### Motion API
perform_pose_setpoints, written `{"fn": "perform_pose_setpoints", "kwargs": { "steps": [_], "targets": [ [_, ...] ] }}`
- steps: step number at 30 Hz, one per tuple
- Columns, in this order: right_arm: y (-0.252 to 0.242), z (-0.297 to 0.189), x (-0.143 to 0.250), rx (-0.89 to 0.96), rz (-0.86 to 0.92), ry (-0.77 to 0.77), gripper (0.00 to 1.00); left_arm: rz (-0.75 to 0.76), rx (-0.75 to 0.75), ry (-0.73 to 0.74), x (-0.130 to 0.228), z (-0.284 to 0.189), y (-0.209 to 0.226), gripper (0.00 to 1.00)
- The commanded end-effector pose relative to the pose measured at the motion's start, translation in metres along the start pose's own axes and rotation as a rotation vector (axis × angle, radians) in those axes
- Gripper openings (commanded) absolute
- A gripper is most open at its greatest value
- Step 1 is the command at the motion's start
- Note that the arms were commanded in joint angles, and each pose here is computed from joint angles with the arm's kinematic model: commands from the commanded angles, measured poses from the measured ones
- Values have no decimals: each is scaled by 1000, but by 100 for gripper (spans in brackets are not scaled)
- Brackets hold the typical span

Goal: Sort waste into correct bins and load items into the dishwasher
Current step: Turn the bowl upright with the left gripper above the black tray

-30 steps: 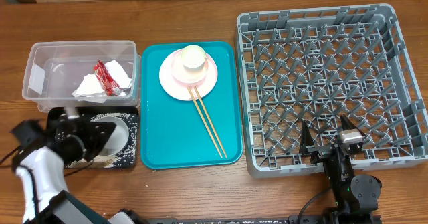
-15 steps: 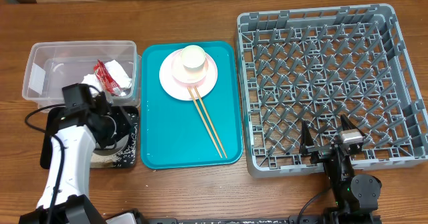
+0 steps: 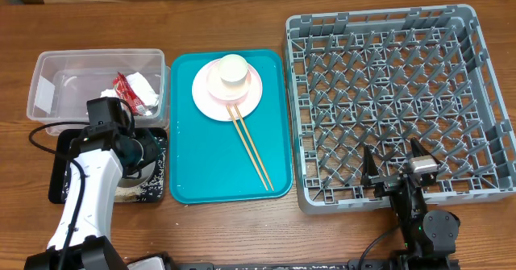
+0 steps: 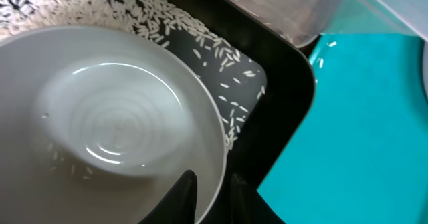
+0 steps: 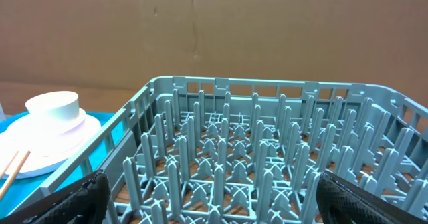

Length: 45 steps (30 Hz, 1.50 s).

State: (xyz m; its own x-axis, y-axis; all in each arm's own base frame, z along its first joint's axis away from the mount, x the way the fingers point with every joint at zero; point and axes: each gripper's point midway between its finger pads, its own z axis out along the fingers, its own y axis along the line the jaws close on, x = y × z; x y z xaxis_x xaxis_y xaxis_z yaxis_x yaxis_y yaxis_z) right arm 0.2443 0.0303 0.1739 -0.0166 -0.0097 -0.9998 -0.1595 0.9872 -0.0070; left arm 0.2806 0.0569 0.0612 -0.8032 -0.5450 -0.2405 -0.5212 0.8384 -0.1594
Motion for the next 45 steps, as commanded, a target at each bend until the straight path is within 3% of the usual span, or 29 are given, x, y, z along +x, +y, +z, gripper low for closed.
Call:
{"fn": "perform_pose_setpoints", "kwargs": {
  "steps": [1,17,45],
  "targets": [
    [0,0,2,-1,-4,-4,100,-20,-18,-27,-5,-3,2,20],
    [0,0,2,-1,-4,-4,100,-18,-12,58,5,30,-1,19],
    [0,0,2,-1,-4,-4,100,-17,-21,61,7,35,1,16]
  ]
}}
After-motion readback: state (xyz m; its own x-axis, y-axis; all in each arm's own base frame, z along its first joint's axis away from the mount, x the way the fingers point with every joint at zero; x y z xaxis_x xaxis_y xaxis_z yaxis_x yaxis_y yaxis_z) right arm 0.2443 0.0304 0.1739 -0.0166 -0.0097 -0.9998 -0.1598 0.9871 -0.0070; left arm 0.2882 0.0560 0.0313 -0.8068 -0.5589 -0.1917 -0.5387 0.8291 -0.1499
